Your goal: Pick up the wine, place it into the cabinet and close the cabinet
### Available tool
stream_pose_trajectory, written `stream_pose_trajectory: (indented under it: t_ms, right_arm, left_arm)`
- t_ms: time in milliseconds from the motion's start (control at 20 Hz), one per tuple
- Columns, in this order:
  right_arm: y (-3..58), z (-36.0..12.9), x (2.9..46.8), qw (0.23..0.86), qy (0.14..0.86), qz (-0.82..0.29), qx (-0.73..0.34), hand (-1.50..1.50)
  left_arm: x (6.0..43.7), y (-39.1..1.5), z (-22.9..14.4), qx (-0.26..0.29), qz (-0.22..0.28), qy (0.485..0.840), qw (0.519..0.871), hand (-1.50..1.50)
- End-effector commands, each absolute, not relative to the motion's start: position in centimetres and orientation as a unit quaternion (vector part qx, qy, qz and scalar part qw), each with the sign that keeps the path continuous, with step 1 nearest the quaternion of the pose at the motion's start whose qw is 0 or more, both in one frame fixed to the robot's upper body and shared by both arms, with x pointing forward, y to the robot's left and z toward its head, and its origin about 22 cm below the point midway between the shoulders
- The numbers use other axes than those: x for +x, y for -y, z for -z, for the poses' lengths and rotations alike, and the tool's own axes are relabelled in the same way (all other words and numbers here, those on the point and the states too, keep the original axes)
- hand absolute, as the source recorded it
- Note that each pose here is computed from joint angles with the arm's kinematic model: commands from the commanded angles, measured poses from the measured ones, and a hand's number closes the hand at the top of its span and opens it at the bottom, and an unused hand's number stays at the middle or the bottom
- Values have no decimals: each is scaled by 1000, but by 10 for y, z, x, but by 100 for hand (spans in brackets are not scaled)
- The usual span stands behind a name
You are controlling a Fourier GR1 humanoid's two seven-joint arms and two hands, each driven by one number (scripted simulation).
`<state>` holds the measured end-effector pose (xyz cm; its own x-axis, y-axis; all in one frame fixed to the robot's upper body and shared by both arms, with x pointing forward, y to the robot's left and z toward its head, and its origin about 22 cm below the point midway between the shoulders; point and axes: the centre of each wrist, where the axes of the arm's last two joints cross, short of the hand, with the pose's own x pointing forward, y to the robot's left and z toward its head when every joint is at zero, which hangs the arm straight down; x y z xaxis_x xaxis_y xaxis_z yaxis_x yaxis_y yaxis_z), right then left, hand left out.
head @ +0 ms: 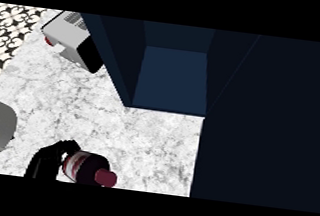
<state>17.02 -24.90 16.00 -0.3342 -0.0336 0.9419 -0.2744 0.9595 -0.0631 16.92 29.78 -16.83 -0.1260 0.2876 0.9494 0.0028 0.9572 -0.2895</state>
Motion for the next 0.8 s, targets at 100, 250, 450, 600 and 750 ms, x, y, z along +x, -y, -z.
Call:
stream_pose_trajectory:
  t_ms: [100,250,450,600,750]
  right_arm:
    - [259,-162,153,573,807,-109,96,-150]
    - [248,-165,160,570,810,-100,96,-150]
    - [244,-141,178,575,805,-108,98,-150]
    - [253,-168,186,578,804,-101,96,-150]
    - [253,-161,167,570,809,-101,106,-150]
  left_arm:
    - [149,-263,147,-152,-122,767,612,150]
    - [162,-272,113,-170,-110,763,614,150]
    - [143,-242,80,-175,-111,764,611,150]
    - [164,-233,49,-191,-109,766,604,150]
    - [159,-205,27,-185,-129,763,605,150]
